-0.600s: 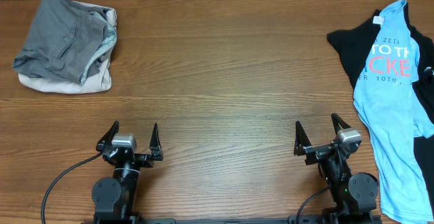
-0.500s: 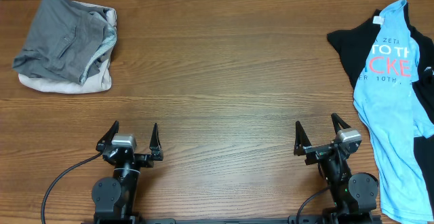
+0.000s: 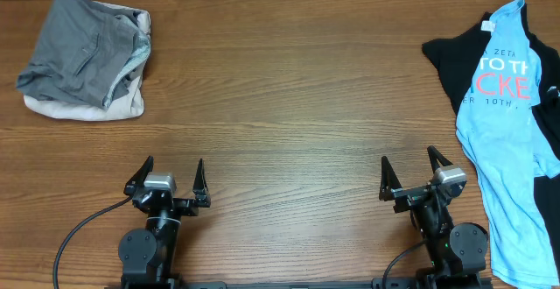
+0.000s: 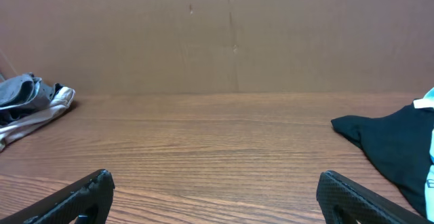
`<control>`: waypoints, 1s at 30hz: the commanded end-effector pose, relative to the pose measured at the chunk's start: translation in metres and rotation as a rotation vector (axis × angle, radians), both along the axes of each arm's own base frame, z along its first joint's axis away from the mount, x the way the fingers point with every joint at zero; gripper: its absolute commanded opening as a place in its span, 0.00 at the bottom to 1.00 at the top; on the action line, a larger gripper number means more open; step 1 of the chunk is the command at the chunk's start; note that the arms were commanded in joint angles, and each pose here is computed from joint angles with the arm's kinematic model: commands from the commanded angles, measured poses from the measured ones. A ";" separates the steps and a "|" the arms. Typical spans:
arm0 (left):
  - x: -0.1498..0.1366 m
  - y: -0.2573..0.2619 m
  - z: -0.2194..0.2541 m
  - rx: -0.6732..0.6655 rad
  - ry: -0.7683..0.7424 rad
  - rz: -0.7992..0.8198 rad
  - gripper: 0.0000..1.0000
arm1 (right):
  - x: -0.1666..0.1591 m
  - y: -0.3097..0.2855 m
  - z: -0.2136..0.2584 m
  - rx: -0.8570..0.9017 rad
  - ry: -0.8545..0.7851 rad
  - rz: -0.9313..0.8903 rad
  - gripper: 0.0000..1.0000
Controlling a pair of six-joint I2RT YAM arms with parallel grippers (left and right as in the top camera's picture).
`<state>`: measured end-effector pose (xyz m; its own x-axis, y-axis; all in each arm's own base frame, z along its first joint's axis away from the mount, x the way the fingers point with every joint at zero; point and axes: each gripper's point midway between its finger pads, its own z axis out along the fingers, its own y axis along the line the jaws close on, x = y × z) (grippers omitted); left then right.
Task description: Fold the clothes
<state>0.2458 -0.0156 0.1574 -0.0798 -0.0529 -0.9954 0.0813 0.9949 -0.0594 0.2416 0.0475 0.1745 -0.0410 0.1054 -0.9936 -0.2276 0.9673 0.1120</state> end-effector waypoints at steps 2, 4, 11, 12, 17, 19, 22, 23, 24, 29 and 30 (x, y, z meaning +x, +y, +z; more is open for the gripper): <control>0.000 0.002 0.000 -0.021 -0.002 0.011 1.00 | 0.000 0.000 -0.001 -0.006 -0.008 0.002 1.00; 0.000 0.002 0.000 -0.021 -0.002 0.012 1.00 | 0.000 0.000 -0.001 -0.006 -0.008 0.002 1.00; 0.000 0.002 0.000 -0.021 -0.002 0.011 1.00 | 0.000 0.000 -0.001 -0.006 -0.008 0.002 1.00; 0.000 0.002 0.000 -0.021 -0.002 0.011 1.00 | 0.000 0.000 -0.001 -0.006 -0.008 0.002 1.00; 0.000 0.002 0.000 -0.021 -0.002 0.011 1.00 | 0.000 0.000 -0.001 -0.006 -0.008 0.002 1.00; 0.000 0.002 0.000 -0.021 -0.002 0.011 1.00 | 0.000 0.000 -0.001 -0.006 -0.008 0.002 1.00; 0.000 0.002 0.000 -0.021 -0.003 0.011 1.00 | 0.000 0.000 -0.001 -0.006 -0.008 0.002 1.00; 0.000 0.002 0.000 -0.021 -0.002 0.011 1.00 | 0.000 0.000 -0.001 -0.006 -0.008 0.002 1.00; 0.000 0.002 0.000 -0.021 -0.002 0.011 1.00 | 0.000 0.000 -0.001 -0.006 -0.008 0.002 1.00; 0.000 0.002 0.000 -0.021 -0.002 0.011 1.00 | 0.000 -0.001 -0.001 -0.006 -0.008 -0.004 1.00; 0.000 0.002 0.000 -0.021 -0.003 0.011 1.00 | 0.000 -0.002 -0.001 -0.006 -0.009 -0.008 1.00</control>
<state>0.2458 -0.0156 0.1574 -0.0798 -0.0533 -0.9954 0.0813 0.9949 -0.0598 0.2416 0.0474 0.1746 -0.0405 0.1051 -0.9936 -0.2273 0.9674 0.1116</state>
